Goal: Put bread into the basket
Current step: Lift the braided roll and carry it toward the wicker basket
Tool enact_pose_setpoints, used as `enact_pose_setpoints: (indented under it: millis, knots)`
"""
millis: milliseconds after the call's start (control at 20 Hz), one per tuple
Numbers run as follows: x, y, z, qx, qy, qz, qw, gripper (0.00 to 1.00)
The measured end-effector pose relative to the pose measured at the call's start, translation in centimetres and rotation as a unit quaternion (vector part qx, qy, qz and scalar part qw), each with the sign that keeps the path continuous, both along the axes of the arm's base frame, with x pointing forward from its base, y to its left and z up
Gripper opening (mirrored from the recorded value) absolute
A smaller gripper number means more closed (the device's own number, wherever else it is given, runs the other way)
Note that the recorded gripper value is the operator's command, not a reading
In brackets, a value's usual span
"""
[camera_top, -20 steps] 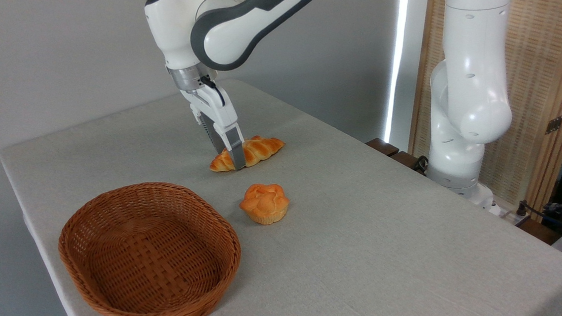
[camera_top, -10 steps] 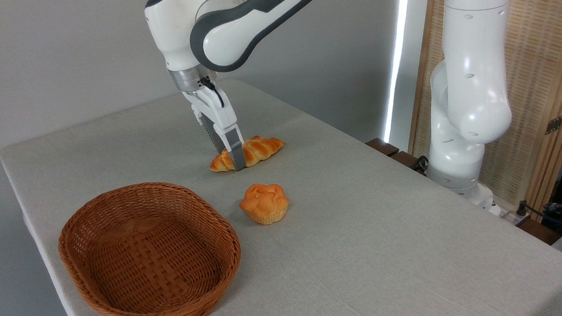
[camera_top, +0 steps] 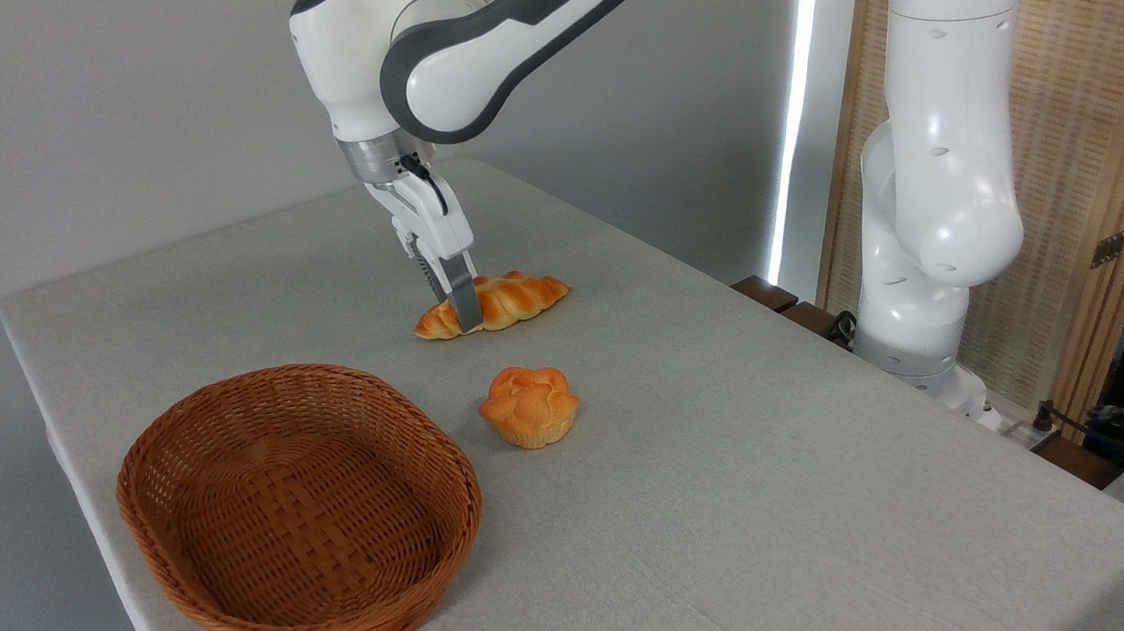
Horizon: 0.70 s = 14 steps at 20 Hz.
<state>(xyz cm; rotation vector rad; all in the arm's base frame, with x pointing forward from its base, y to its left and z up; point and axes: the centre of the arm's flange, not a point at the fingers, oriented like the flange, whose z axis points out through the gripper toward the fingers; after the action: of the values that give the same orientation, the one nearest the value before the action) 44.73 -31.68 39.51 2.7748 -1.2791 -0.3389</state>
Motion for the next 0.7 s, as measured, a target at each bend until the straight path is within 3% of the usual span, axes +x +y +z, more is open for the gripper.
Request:
enact_pose_setpoints:
  millis: [250, 500, 700]
  knots:
    - [0.2, 0.0, 1.1, -0.006, -0.009, 0.001, 0.9999, 0.31]
    - [1.7, 1.1, 7.0, -0.039, -0.059, 0.016, 0.9974, 0.31]
    - [4.7, 4.8, 12.0, -0.051, -0.109, 0.048, 0.9915, 0.31]
